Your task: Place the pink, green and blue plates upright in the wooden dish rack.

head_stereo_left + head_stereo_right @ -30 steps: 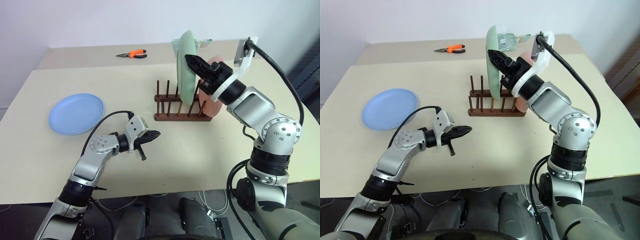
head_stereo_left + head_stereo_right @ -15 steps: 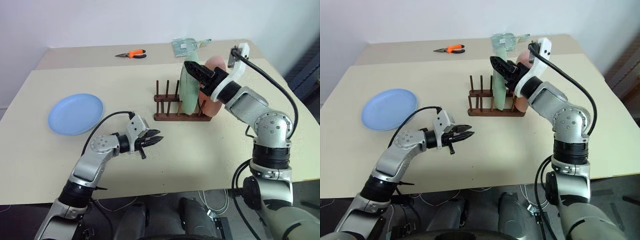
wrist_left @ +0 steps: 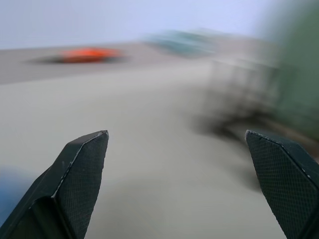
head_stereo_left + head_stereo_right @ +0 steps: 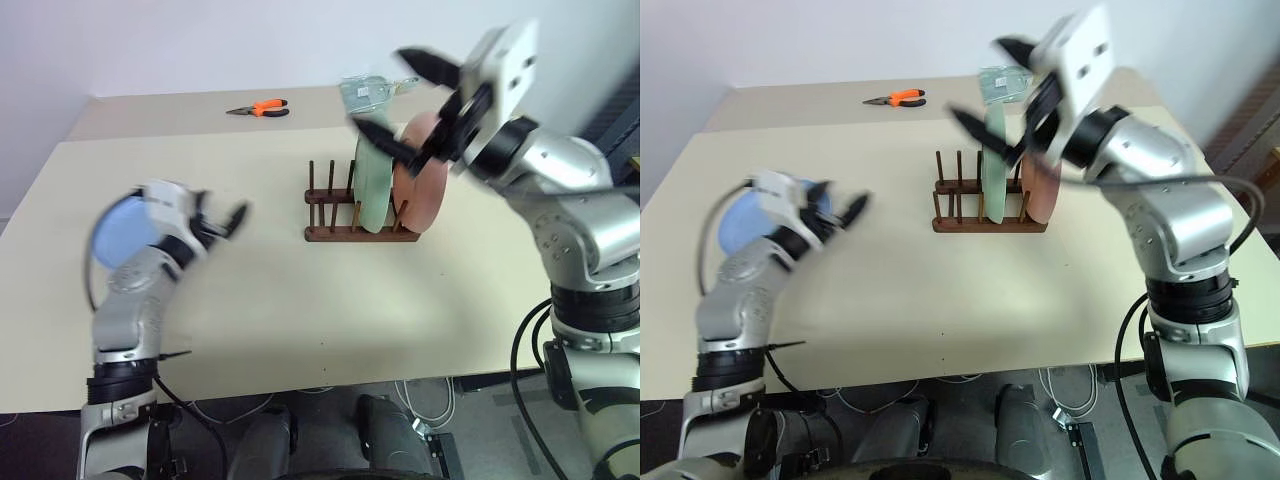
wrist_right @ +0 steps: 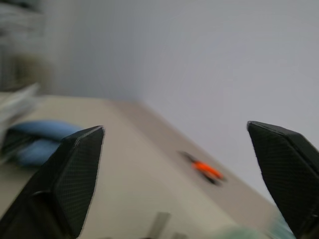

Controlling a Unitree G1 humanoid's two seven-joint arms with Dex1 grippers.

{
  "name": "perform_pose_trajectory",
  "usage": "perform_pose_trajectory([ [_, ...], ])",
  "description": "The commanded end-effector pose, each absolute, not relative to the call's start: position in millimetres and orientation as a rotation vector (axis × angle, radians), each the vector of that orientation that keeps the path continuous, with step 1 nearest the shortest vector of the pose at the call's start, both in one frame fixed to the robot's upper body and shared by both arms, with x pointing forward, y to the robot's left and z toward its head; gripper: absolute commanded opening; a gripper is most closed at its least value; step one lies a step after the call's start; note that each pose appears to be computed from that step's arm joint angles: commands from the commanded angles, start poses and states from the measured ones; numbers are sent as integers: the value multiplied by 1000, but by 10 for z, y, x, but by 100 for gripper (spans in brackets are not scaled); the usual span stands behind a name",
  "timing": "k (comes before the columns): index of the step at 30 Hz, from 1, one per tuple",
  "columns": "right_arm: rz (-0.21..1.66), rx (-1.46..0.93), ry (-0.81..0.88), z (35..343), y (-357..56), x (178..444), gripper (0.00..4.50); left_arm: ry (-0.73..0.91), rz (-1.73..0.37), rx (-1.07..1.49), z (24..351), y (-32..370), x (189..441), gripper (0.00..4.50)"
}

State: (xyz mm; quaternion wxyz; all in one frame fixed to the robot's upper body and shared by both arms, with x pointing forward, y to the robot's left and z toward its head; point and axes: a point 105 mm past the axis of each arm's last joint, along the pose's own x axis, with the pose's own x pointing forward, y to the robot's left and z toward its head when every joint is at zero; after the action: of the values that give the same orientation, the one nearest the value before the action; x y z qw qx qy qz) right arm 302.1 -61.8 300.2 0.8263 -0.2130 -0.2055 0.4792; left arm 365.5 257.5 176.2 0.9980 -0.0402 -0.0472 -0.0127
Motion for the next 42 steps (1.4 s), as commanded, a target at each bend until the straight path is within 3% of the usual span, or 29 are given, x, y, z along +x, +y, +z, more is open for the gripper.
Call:
perform_pose_trajectory([
  [1, 1100, -492, -405, 2765, -471, 2957, 448, 28, 447, -62, 1627, 3395, 3538, 450],
  [4, 1129, -473, -388, 2660, -398, 2958, 448, 108, 632, -161, 1486, 3710, 3402, 450],
  [9, 1143, -469, -363, 2534, -387, 2964, 448, 303, 467, -302, 1158, 3472, 3390, 450],
  [12, 1133, -480, -357, 2486, -393, 2967, 450, 333, 433, -427, 1065, 3396, 3371, 366],
  [19, 1082, -485, -323, 2455, -438, 3021, 450, 260, 450, -519, 1164, 3393, 3457, 19],
  [23, 1027, -591, -362, 2510, -455, 3105, 450, 37, 174, -384, 1829, 2875, 3760, 8],
  [28, 1015, -834, -489, 2593, -319, 3151, 450, -78, -40, -271, 2441, 2315, 3866, 8],
  [34, 1041, -1033, -533, 2416, -132, 3280, 450, -126, -171, -182, 2922, 1991, 3796, 8],
  [41, 990, -1106, -565, 2395, -3, 3533, 450, -131, -237, -201, 3155, 1805, 3705, 8],
  [42, 976, -1114, -565, 2398, -2, 3573, 425, -132, -243, -207, 3169, 1792, 3691, 3],
])
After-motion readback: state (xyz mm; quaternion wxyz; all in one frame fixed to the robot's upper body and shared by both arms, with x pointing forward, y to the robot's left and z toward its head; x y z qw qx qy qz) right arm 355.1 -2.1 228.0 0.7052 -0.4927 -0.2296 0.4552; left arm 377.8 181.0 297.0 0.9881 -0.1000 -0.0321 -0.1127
